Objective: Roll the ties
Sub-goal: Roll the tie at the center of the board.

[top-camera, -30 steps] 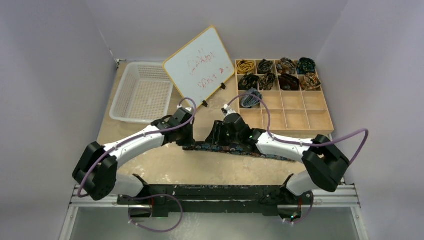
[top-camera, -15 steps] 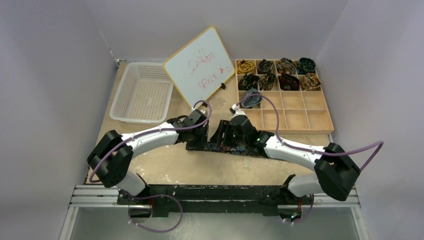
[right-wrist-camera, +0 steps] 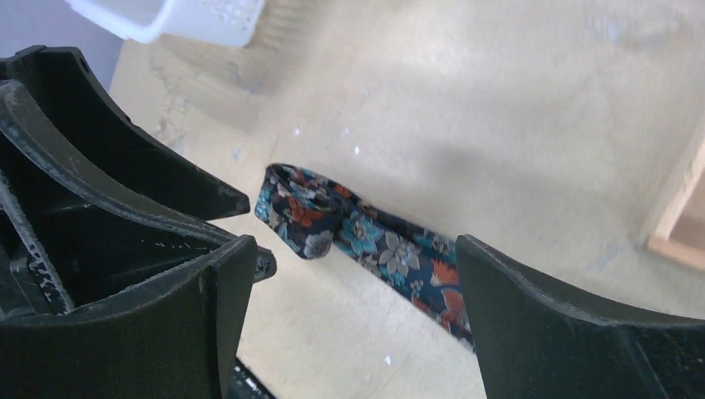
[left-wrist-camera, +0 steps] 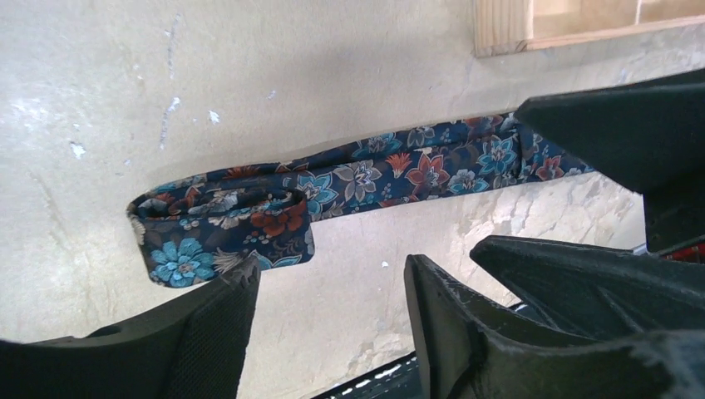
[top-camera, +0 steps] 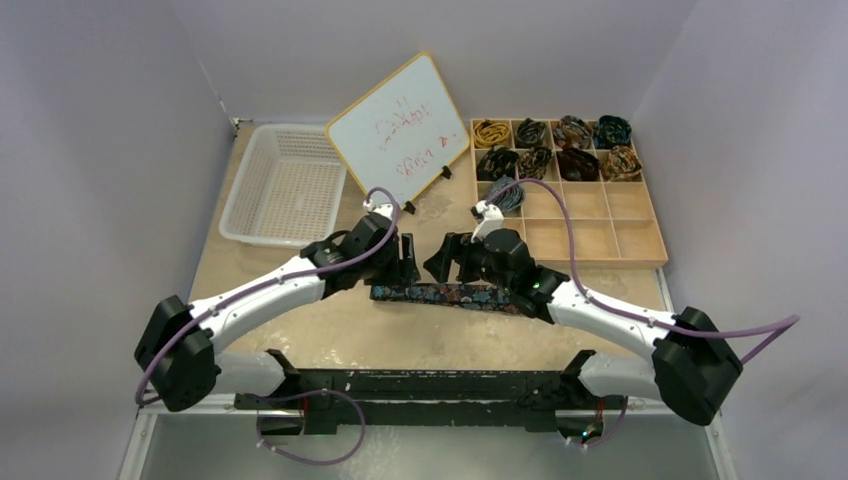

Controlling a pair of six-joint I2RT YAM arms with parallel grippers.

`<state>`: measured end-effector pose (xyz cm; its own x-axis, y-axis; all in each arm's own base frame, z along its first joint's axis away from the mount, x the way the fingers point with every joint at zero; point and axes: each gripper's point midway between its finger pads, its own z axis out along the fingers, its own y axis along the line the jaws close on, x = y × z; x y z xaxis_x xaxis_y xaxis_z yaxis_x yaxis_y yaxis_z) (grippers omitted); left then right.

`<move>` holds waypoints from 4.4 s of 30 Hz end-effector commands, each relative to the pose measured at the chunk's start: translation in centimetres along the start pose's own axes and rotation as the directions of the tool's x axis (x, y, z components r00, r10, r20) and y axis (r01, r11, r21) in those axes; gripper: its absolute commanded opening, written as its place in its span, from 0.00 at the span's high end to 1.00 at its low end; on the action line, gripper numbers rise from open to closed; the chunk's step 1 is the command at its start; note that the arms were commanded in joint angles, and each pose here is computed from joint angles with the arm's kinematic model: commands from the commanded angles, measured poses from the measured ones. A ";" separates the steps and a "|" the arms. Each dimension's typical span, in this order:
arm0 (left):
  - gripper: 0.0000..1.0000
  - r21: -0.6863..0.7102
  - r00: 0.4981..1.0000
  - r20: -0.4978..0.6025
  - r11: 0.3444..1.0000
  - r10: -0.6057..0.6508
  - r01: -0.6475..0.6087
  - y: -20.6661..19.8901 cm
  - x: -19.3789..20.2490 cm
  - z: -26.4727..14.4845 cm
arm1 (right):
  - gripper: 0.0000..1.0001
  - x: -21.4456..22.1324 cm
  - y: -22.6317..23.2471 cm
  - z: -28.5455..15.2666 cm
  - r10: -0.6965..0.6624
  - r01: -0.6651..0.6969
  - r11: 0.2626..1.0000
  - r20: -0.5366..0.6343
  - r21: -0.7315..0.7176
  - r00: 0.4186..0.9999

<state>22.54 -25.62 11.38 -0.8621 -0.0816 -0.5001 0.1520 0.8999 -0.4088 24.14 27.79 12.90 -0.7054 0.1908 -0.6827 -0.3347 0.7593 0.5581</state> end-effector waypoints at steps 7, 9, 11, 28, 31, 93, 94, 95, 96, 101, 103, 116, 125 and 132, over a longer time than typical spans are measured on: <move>0.31 -0.120 0.987 0.099 0.983 -0.128 0.140 6.1 -1.1 -2.8 | 0.03 -3.1 5.3 -0.3 -0.409 0.479 0.834 0.276 -0.275 0.870; 0.31 -0.088 0.977 0.106 0.977 -0.183 0.192 7.4 -1.2 -3.4 | 0.01 -1.8 6.0 0.4 -0.500 0.562 0.761 0.260 -0.323 0.826; 0.30 -0.070 0.968 0.131 0.972 -0.213 0.224 8.4 -1.4 -3.9 | 0.01 -0.6 6.4 1.2 -0.576 0.627 0.696 0.249 -0.351 0.779; 0.28 -0.085 0.925 0.111 0.924 -0.363 0.372 13.2 0.4 -4.0 | 0.02 7.6 6.7 9.6 -0.904 0.824 0.355 0.063 -0.442 0.423; 0.28 -0.095 0.927 0.110 0.925 -0.358 0.369 13.3 0.3 -4.1 | 0.03 7.8 6.0 10.1 -0.922 0.835 0.334 0.031 -0.437 0.385; 0.29 -0.125 0.893 0.137 0.887 -0.428 0.444 14.1 0.8 -4.1 | 0.49 13.4 7.1 13.7 -0.928 0.717 0.222 0.083 -0.661 0.364; 0.29 -0.127 0.894 0.132 0.887 -0.428 0.443 14.1 0.9 -4.0 | 0.47 13.2 7.3 13.6 -0.925 0.719 0.229 0.084 -0.657 0.371; 0.29 -0.122 0.895 0.128 0.888 -0.428 0.443 14.0 0.9 -3.9 | 0.46 13.0 7.3 13.5 -0.923 0.721 0.232 0.086 -0.653 0.375; 0.29 -0.119 0.895 0.124 0.890 -0.428 0.441 14.0 1.0 -3.8 | 0.44 12.5 7.6 13.3 -0.921 0.728 0.234 0.093 -0.645 0.379; 0.29 -0.104 0.898 0.113 0.894 -0.425 0.436 13.7 0.9 -3.4 | 0.30 8.1 9.9 11.6 -0.878 0.760 0.289 0.154 -0.582 0.452; 0.29 -0.099 0.900 0.112 0.896 -0.422 0.432 13.6 0.8 -3.4 | 0.24 6.1 10.9 10.7 -0.855 0.771 0.326 0.177 -0.546 0.487; 0.28 -0.095 0.902 0.134 0.900 -0.411 0.425 13.8 0.7 -3.7 | 0.01 -1.9 8.1 4.2 -0.069 0.070 0.972 0.012 -0.225 0.998; 0.28 -0.094 0.904 0.125 0.902 -0.410 0.422 13.7 0.7 -3.4 | 0.23 4.9 8.1 5.6 0.210 -0.255 0.952 -0.242 -0.169 0.947; 0.28 -0.086 0.910 0.108 0.908 -0.401 0.410 13.6 1.0 -3.3 | 0.31 6.7 6.2 7.0 0.247 -0.269 0.962 -0.273 -0.049 0.930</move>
<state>22.04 -11.85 7.94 -0.7890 -0.4930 -0.3665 -0.2824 0.8209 -0.4964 20.64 37.78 7.26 -0.9097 0.1187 -0.3980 -0.2344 0.6444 0.7279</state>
